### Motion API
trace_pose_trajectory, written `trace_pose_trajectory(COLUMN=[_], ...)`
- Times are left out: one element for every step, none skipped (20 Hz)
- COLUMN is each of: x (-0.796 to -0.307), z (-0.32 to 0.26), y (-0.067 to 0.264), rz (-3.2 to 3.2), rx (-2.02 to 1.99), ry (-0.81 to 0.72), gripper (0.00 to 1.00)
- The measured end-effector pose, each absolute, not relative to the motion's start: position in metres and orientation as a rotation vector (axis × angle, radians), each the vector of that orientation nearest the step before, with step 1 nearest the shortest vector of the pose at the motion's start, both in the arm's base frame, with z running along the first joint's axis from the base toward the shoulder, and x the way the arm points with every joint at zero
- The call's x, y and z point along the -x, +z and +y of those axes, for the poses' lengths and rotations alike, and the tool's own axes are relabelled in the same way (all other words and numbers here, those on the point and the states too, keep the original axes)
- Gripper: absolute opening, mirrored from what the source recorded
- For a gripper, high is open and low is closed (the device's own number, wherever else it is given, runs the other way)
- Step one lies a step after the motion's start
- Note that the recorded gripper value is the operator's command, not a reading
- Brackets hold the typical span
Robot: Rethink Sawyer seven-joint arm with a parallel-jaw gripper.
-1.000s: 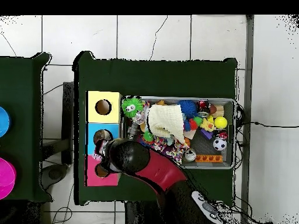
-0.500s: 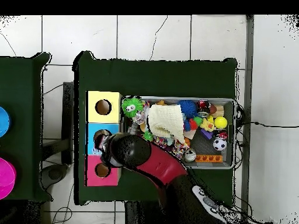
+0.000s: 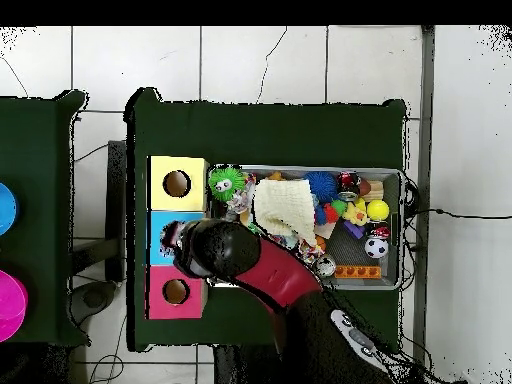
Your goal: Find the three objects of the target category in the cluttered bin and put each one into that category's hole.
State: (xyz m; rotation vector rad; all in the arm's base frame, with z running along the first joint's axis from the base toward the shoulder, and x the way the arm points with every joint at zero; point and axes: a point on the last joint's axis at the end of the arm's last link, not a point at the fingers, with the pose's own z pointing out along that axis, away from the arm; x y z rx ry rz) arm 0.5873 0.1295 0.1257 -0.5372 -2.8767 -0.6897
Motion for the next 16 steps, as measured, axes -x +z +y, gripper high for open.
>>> trace_pose_trajectory(x=[-0.589, -0.591, -0.593, -0.594, -0.595, -0.595, -0.596, -0.596, -0.596, -0.594, -0.593, -0.592, -0.591, -0.59, -0.587, -0.586], z=[0.129, 0.129, 0.13, 0.131, 0.131, 0.132, 0.134, 0.135, 0.136, 0.138, 0.139, 0.14, 0.141, 0.142, 0.145, 0.146], y=[0.126, 0.126, 0.126, 0.126, 0.126, 0.127, 0.127, 0.127, 0.127, 0.129, 0.13, 0.131, 0.132, 0.133, 0.138, 0.141], rz=[-2.879, -2.881, -2.885, -2.888, -2.891, -2.893, -2.898, -2.9, -2.9, -2.9, -2.9, -2.899, -2.898, -2.896, -2.891, -2.888], rx=[0.538, 0.539, 0.538, 0.536, 0.533, 0.531, 0.527, 0.524, 0.522, 0.515, 0.509, 0.504, 0.5, 0.494, 0.477, 0.47], ry=[-0.691, -0.693, -0.693, -0.693, -0.691, -0.69, -0.684, -0.681, -0.679, -0.672, -0.667, -0.663, -0.659, -0.655, -0.648, -0.645], gripper=[1.0, 1.0, 1.0, 1.0, 1.0, 1.0, 1.0, 1.0, 1.0, 1.0, 1.0, 1.0, 1.0, 1.0, 1.0, 1.0])
